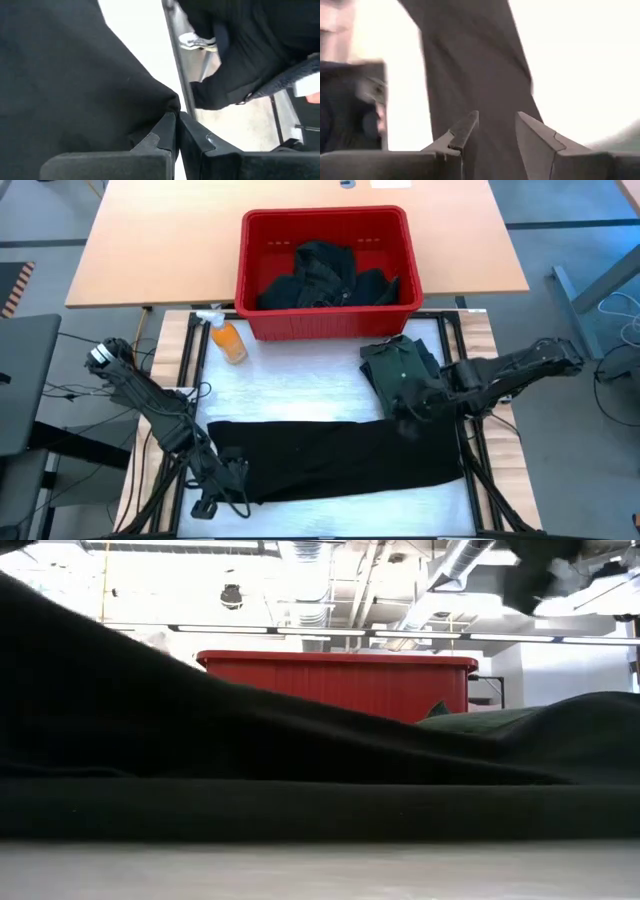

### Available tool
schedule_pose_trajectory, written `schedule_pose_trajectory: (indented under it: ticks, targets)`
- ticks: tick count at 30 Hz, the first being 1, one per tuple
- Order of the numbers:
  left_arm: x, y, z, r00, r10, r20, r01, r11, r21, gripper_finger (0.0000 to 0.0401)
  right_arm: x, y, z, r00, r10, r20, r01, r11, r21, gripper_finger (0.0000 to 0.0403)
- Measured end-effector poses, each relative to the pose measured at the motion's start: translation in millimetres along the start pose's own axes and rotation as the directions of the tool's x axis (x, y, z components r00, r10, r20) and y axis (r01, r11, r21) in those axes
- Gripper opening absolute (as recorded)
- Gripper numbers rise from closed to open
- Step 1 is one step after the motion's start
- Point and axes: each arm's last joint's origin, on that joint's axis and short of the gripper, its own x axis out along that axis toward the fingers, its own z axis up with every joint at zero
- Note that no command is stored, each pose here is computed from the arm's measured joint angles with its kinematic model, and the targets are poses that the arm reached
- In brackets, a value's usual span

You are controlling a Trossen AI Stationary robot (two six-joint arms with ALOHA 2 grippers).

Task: Fold laundry
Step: Fold the black shirt

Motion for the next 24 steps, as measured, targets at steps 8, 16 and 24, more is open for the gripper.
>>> schedule_pose_trajectory:
  ticks: [8,16,24]
  targets:
    - [38,2,-4,0.995,0.03,-0.098,-0.032,0.999,-0.024,0.0,86,80,27,0.87,0.273,0.411,-0.033,0.864,-0.502,0.0149]
    - [61,10,-7,0.984,0.09,-0.155,-0.093,0.996,-0.012,0.0,193,87,48,0.87,0.226,0.438,0.012,0.879,-0.476,0.0168]
    - [63,12,-7,0.981,0.12,-0.153,-0.122,0.992,-0.006,0.0,251,109,91,0.851,0.375,0.368,-0.174,0.862,-0.477,0.0197]
